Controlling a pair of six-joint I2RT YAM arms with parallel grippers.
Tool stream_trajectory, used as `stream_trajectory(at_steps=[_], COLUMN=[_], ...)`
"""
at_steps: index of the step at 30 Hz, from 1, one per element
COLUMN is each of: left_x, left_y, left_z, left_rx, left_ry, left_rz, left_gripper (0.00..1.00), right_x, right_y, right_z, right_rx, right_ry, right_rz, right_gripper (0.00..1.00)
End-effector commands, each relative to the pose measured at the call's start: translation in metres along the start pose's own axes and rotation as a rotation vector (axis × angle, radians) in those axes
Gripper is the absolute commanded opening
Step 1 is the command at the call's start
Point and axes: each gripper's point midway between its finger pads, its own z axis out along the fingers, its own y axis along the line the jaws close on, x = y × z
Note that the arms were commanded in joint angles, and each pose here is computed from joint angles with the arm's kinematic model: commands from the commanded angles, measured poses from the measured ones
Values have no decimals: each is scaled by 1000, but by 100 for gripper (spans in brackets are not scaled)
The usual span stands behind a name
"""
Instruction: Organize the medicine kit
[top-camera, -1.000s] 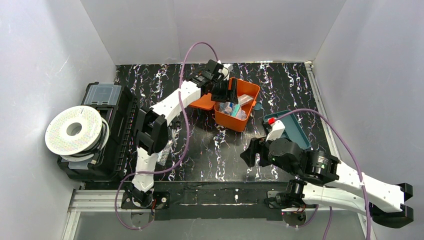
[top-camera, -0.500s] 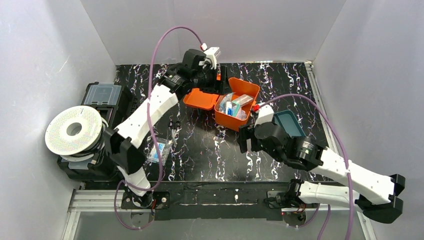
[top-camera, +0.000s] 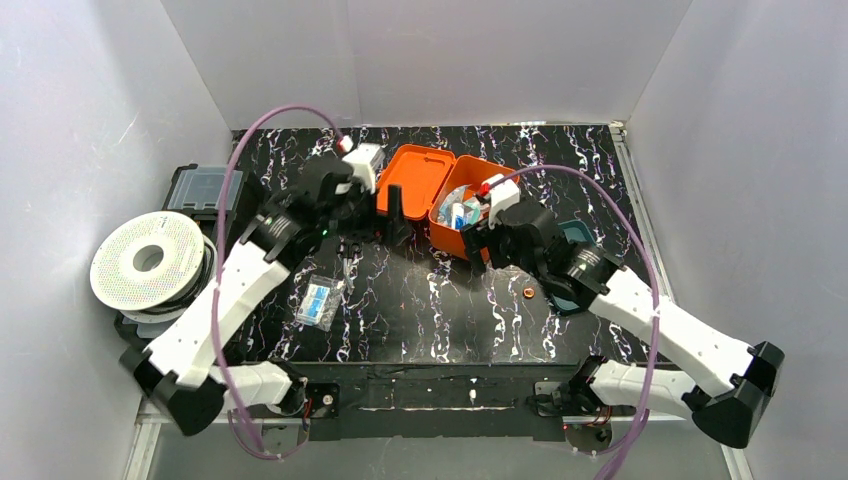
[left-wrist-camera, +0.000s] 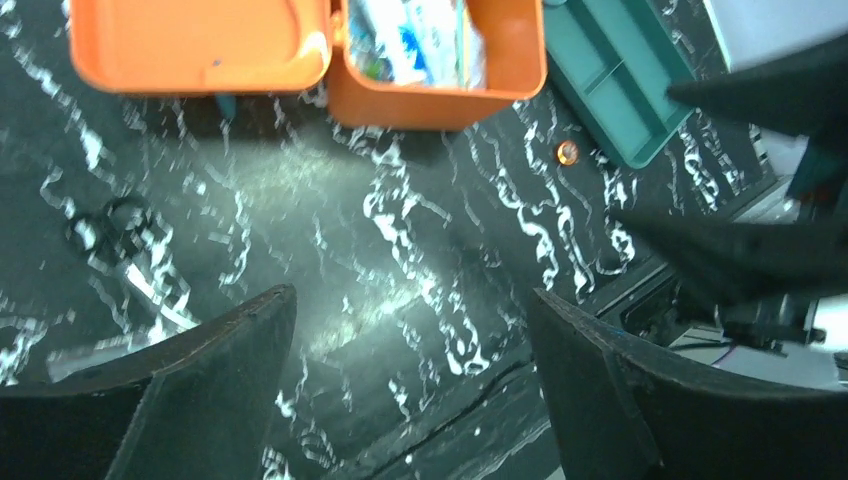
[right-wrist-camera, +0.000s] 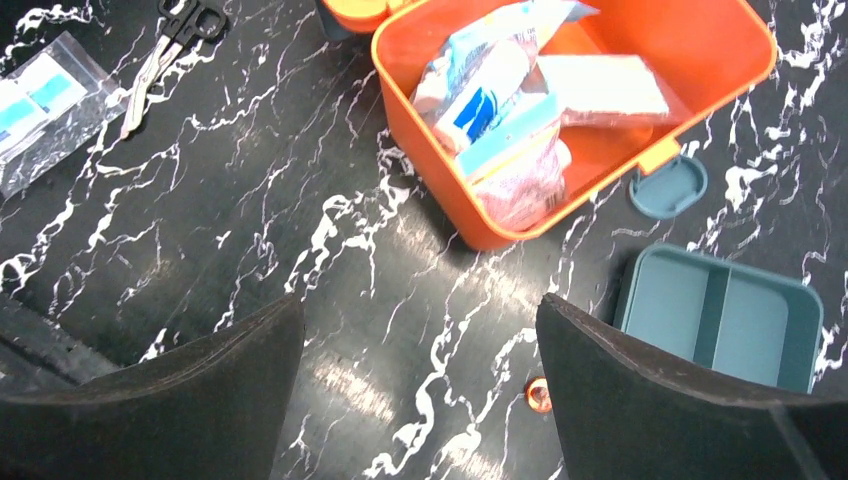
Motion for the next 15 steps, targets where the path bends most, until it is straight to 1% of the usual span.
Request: stream_trajectory(at_steps=[1, 5, 6, 7, 11, 15], left_x=[31, 61, 69, 78, 97, 118], left_y=[17, 22, 24, 26, 25, 20], left_z=[-35, -63, -68, -71, -85, -89], left_rx=[-47, -24, -20, -16, 34, 96], left_ry=[-22, -48, -53, -56, -106, -98], left_rz=[11, 7, 8, 7, -2, -24], left_gripper=[87, 92, 97, 98, 98, 98], right_x=[-36, -34, -34, -32, -27, -30], right_y=[7, 0, 0, 2, -4, -4], right_z=[18, 38, 42, 48, 64, 81], right_rx=[-108, -134, -151, -173, -208, -251], right_ry=[-110, -46, -35, -18, 47, 70], right_rz=[-89, -106, -103, -108, -102, -112], right_gripper=[91, 91, 91, 91, 91, 90])
